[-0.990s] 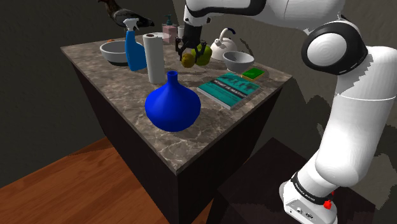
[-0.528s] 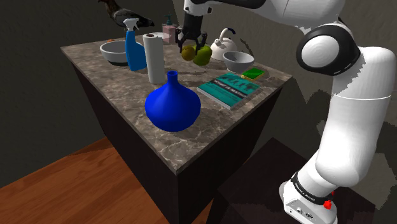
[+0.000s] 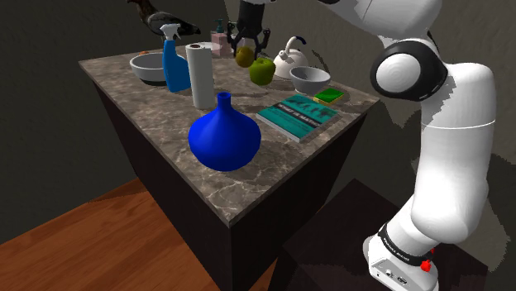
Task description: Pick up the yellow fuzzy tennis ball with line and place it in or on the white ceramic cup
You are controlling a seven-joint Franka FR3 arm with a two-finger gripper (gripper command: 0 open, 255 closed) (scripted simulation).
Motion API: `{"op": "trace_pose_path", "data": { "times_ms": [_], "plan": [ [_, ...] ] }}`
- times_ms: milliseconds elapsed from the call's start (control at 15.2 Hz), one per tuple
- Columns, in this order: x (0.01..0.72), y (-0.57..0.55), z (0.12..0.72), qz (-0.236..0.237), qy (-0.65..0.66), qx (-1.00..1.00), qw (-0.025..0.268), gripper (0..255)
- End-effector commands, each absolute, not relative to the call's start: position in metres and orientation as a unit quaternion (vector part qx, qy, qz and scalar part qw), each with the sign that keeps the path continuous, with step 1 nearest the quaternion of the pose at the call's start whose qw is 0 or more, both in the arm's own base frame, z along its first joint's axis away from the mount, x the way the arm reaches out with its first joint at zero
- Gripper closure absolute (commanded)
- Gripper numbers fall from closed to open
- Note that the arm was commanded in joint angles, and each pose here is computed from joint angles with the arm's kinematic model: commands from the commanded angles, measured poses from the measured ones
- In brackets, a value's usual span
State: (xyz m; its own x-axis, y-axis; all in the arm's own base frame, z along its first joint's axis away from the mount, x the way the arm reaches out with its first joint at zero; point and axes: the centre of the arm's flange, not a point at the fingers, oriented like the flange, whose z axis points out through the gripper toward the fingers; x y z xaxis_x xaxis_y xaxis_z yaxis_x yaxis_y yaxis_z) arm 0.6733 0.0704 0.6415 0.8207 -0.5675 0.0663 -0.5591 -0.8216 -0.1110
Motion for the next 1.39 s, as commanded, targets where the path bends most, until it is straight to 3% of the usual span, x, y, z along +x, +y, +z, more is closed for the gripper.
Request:
{"op": "trace_pose_path", "data": {
  "times_ms": [0, 1320],
  "plan": [
    [0.672, 0.070, 0.653, -0.048, 0.296, -0.953, 0.043, 255],
    [0.611, -0.173, 0.661, -0.048, 0.296, -0.953, 0.043, 255]
  ]
}}
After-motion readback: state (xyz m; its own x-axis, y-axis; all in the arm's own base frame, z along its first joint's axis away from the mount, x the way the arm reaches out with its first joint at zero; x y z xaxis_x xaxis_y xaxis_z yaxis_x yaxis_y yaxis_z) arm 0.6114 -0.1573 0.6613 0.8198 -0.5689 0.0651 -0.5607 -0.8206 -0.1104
